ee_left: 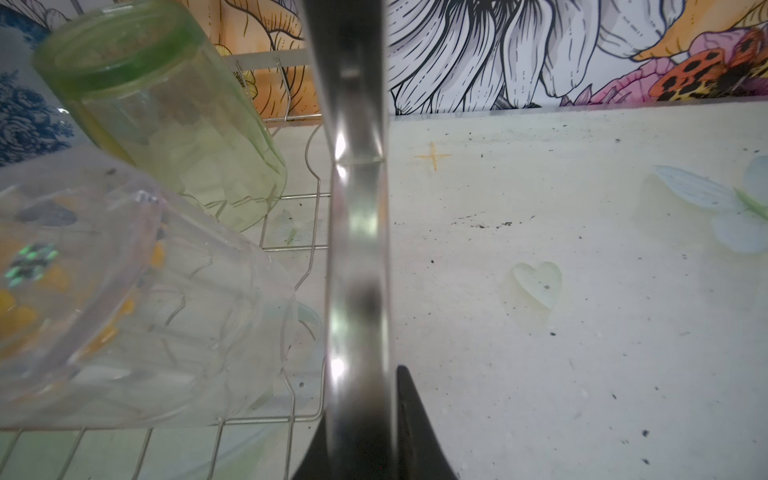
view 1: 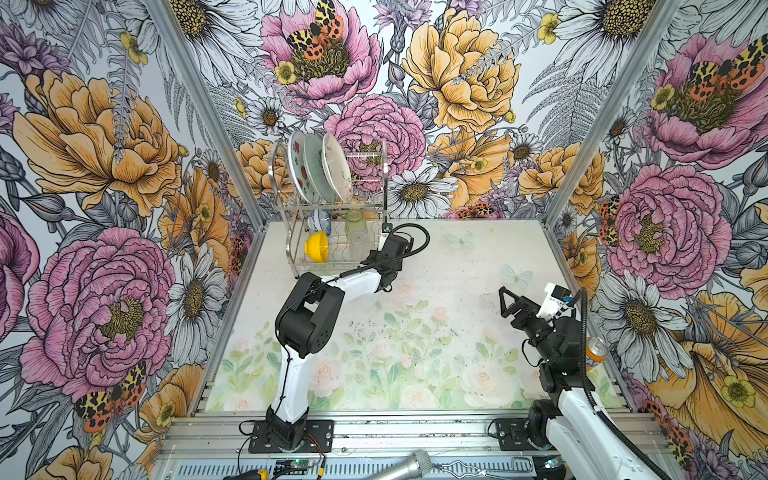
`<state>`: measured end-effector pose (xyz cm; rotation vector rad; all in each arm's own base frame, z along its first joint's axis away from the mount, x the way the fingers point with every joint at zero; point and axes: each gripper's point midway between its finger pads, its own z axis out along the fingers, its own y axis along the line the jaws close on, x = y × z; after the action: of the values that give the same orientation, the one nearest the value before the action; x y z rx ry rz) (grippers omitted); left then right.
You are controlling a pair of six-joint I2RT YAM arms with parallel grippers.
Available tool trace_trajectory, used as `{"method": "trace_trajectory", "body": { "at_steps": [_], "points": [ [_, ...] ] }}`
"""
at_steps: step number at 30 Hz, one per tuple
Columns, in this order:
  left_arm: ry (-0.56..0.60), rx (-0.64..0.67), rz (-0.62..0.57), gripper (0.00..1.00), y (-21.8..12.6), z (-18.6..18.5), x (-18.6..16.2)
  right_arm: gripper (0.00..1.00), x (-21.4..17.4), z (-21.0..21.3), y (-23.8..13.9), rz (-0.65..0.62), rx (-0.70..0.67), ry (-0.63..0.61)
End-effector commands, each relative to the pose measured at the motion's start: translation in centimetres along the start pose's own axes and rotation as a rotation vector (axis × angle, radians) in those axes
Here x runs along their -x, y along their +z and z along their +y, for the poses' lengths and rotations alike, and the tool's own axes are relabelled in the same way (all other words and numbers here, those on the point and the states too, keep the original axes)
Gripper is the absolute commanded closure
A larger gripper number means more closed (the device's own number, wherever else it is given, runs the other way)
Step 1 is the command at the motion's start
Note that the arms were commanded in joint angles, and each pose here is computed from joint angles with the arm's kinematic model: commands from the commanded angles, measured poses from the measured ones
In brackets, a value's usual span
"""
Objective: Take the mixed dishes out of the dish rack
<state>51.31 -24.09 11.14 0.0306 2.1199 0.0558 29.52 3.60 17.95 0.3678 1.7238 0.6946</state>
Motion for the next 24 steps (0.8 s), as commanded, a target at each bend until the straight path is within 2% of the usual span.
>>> {"method": "trace_trajectory", "body": {
  "at_steps": [1, 6, 10, 19, 24],
  "points": [
    [0.105, -0.085, 0.000, 0.86, -0.9, -4.0, -0.6, 0.01, 0.0, -0.6, 0.0, -0.005, -0.026, -0.013],
    [0.121, -0.087, -0.004, 0.87, -1.1, -4.6, -0.8, 0.01, -0.3, -1.0, 0.0, 0.005, -0.041, -0.010],
    [0.119, -0.098, -0.004, 0.95, -1.6, -5.3, -1.0, 0.00, -0.3, -1.0, 0.0, 0.008, -0.041, -0.007],
    [0.163, -0.162, -0.015, 0.95, -4.8, -9.7, -2.4, 0.00, -0.6, -1.0, 0.0, 0.020, -0.043, -0.004],
    [0.121, -0.217, 0.011, 0.95, -6.9, -12.1, -3.7, 0.00, -0.8, -1.1, 0.0, 0.031, -0.047, -0.001]
  ]
}}
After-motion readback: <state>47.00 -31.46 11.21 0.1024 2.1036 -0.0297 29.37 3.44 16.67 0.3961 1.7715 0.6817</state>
